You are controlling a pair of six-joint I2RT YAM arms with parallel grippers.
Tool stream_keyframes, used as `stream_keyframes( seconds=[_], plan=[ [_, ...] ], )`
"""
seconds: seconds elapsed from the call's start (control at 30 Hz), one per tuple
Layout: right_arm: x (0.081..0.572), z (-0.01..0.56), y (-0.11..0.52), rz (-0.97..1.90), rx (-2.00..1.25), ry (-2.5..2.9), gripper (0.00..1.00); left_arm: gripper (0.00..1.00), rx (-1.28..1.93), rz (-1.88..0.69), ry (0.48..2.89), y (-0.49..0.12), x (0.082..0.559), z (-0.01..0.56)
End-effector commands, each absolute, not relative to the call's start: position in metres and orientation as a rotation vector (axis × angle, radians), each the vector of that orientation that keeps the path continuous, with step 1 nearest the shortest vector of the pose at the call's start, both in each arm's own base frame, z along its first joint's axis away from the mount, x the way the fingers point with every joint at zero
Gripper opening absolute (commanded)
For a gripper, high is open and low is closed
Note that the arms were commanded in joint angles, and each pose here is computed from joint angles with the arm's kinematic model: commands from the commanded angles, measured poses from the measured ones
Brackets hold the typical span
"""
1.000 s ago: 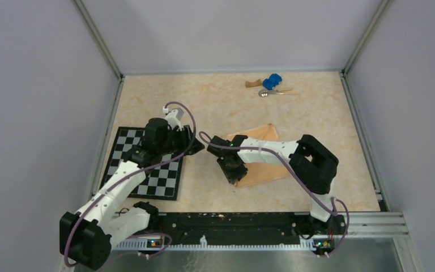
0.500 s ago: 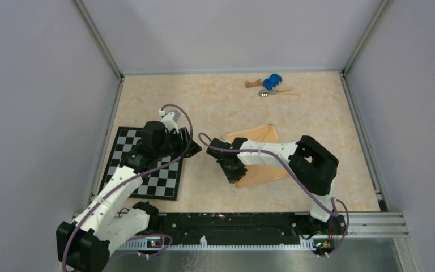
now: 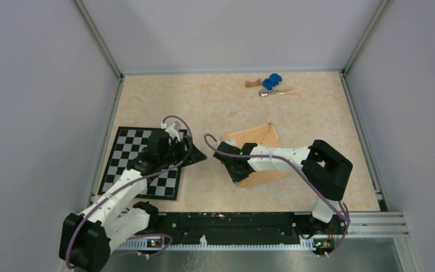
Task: Fold the napkin into a case and place the utensils inside
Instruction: Pick up the upper triangle-folded napkin from the center of the board.
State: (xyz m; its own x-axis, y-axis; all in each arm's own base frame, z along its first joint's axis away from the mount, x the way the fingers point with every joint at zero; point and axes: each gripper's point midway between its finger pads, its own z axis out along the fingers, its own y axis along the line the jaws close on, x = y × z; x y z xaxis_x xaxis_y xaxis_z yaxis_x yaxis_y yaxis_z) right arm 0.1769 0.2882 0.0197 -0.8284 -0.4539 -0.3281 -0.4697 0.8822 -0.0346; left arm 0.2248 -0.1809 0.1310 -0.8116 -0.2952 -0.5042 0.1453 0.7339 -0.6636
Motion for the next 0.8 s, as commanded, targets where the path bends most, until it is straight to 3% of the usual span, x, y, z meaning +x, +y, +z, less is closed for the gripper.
stream_keyframes(
  seconds=[0.0, 0.13, 0.27, 0.77],
  plan=[
    [0.182, 0.044, 0.302, 0.245, -0.649, 2.641, 0.0, 0.71, -0.268, -1.259, 2.265, -0.212, 0.235, 0.141],
    [0.178, 0.046, 0.299, 0.294, -0.623, 2.638, 0.0, 0.79, -0.42, -1.374, 2.305, -0.231, 0.244, 0.126],
    [0.178, 0.056, 0.298, 0.341, -0.608, 2.61, 0.0, 0.8, -0.557, -1.443, 2.344, -0.251, 0.253, 0.11],
    [0.187, 0.066, 0.288, 0.406, -0.592, 2.565, 0.0, 0.61, -0.726, -1.373, 2.414, -0.294, 0.298, 0.044]
  ],
)
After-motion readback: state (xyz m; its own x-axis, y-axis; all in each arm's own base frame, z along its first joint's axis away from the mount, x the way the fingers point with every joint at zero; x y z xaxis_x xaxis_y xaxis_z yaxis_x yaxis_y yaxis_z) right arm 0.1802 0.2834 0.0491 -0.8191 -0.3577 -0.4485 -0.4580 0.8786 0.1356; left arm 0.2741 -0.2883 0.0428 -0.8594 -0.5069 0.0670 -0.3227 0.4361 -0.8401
